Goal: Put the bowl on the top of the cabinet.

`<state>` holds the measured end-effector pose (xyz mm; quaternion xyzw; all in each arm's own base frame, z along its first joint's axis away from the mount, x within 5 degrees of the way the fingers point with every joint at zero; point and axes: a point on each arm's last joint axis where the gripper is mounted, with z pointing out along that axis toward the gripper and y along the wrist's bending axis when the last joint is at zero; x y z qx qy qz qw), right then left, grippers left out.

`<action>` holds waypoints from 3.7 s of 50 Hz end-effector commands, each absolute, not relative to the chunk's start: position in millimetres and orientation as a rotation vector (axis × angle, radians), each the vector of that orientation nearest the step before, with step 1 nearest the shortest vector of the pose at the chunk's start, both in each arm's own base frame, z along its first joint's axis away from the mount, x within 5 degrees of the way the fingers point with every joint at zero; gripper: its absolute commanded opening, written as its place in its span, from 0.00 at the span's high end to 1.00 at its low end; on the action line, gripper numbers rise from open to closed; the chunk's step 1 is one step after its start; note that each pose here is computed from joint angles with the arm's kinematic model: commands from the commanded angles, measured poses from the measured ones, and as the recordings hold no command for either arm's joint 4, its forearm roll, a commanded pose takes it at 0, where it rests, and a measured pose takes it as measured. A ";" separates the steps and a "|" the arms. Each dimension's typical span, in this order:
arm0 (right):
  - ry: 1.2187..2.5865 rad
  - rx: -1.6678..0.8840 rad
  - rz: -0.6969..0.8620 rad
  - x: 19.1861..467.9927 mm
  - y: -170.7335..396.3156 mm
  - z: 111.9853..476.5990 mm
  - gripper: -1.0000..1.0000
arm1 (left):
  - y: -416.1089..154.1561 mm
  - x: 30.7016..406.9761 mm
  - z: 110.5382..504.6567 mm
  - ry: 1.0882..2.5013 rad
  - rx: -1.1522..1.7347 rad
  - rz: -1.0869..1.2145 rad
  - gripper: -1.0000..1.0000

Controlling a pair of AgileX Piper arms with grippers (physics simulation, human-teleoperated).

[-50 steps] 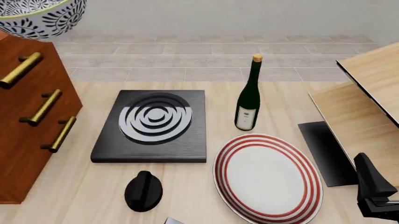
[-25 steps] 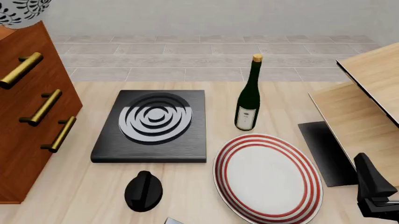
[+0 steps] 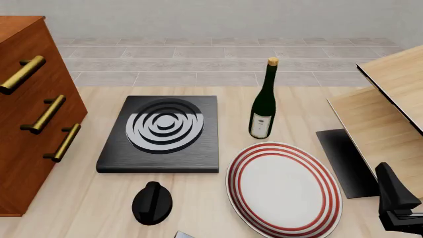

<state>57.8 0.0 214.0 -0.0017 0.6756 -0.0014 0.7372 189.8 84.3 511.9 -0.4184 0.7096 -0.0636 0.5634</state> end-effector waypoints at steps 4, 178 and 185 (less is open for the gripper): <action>1.484 -0.004 -0.003 57.8 0.0 214.0 0.00 | 95.0 172.0 521.5 1.607 -1.049 -0.100 1.00; 1.484 -0.004 -0.003 57.8 0.0 214.0 0.00 | 151.5 165.3 457.6 1.470 -1.320 0.013 0.00; 1.484 -0.004 -0.003 57.9 0.0 214.0 0.00 | 141.8 156.1 471.9 1.438 -1.288 0.009 0.00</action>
